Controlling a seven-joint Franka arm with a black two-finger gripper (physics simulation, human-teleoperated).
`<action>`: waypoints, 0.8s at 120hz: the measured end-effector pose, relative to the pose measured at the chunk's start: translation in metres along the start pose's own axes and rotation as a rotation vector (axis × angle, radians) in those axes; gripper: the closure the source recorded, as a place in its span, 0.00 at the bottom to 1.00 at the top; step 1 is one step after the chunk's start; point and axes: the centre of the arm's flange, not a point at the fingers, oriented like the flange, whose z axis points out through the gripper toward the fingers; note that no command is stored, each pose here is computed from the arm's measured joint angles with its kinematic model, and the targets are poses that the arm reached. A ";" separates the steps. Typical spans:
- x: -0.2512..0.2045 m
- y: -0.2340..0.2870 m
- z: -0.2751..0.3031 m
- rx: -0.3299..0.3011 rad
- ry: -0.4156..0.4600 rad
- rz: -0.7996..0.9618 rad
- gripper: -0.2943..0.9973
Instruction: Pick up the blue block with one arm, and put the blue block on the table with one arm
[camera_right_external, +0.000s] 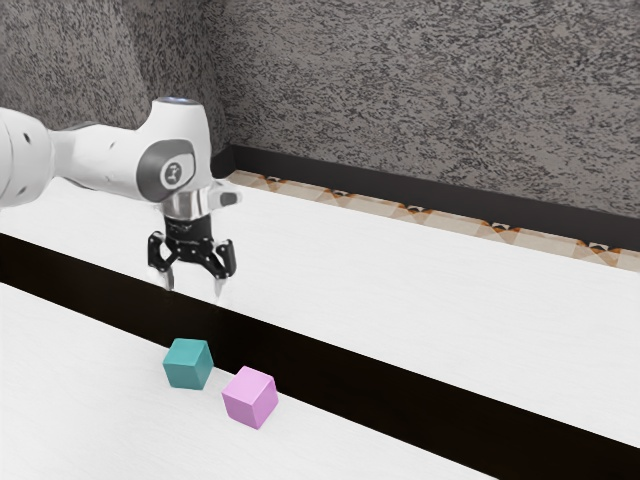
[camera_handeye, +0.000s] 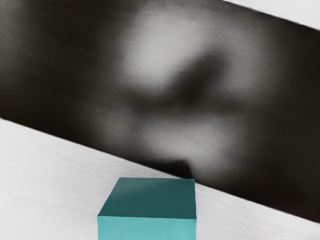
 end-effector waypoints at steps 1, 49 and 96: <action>0.001 0.001 -0.005 0.000 0.006 0.002 0.24; -0.024 0.016 -0.200 -0.010 0.164 0.100 0.23; -0.050 0.036 -0.219 0.118 0.141 0.246 0.23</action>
